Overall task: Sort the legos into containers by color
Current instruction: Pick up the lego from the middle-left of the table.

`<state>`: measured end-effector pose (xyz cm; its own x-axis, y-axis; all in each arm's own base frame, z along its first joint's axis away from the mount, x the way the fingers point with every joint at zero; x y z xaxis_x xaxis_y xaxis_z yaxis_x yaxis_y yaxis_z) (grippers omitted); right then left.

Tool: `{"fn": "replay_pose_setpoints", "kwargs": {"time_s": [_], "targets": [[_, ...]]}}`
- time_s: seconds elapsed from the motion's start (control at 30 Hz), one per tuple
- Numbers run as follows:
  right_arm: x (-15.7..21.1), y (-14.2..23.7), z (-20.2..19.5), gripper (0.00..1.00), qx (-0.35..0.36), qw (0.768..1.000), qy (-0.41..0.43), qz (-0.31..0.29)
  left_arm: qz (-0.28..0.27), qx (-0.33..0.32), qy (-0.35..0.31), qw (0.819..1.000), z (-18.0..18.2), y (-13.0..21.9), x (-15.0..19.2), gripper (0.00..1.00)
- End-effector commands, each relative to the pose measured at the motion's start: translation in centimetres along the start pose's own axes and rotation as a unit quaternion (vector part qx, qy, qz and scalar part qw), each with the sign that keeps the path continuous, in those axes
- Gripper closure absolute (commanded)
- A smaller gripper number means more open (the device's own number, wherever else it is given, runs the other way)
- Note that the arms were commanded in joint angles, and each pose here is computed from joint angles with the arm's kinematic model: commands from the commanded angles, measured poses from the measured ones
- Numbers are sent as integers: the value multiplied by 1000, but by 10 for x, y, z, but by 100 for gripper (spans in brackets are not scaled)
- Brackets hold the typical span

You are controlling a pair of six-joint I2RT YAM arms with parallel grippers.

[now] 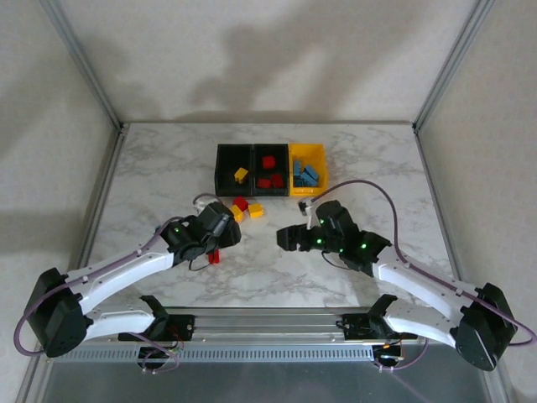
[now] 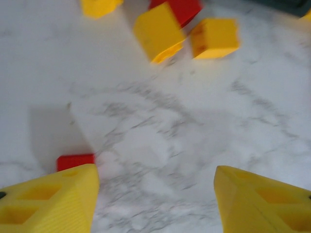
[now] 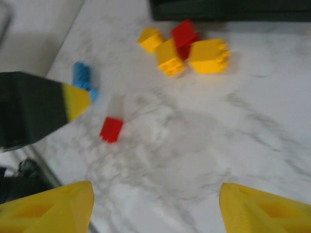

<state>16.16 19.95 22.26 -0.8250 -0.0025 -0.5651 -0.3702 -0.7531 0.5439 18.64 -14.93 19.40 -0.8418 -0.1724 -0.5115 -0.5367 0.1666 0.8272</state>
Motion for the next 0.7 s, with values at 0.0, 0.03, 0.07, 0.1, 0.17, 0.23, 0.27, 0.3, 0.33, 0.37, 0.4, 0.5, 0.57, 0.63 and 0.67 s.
{"fn": "replay_pose_setpoints", "kwargs": {"time_s": [0.0,0.03,0.07,0.1,0.17,0.23,0.27,0.3,0.33,0.37,0.4,0.5,0.57,0.63,0.67], "targets": [[6,-5,14,31,-62,997,46,9,25,-46,17,998,22,-4,17,35],[8,-6,14,31,-63,997,49,11,27,-50,19,998,25,-5,19,35],[9,-7,13,31,-56,997,49,14,28,-53,20,998,27,-7,22,34],[11,-10,11,31,-44,998,47,22,32,-57,21,998,30,-10,25,34],[15,-16,9,31,-29,998,48,38,41,-59,23,997,33,-15,30,34],[19,-19,9,32,-19,997,52,45,46,-61,21,997,35,-21,33,34],[20,-20,9,32,-17,997,53,47,47,-64,21,997,36,-24,34,34],[20,-20,10,32,-17,997,54,45,49,-64,21,997,36,-27,35,34],[20,-20,10,32,-18,997,53,43,51,-63,22,996,37,-30,36,34],[20,-20,10,32,-17,998,51,41,53,-63,23,996,37,-35,37,34],[20,-20,10,32,-17,998,51,41,55,-65,21,996,38,-38,38,34],[21,-19,10,32,-16,998,49,39,59,-80,15,995,41,-49,38,39],[21,-19,9,32,-13,998,48,39,61,-83,15,995,43,-54,37,41],[22,-17,8,32,-8,998,46,37,68,-86,14,994,45,-58,39,41],[22,-16,7,32,-5,998,45,35,71,-89,13,993,46,-61,40,42]]}}
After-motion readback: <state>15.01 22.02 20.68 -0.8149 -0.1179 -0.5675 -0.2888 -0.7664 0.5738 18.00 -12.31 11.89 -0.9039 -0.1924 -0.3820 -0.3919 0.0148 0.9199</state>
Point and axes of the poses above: each hand's point on the last joint's axis, 136 mm out from that joint toward the fingers, its own y axis back along the fingers, its own z axis along the line the jaws close on, x = y × z, the point moved 10 cm from there along y, back along the fingers, and after that the axes turned 7 degrees about -y, right-handed, at the moved point
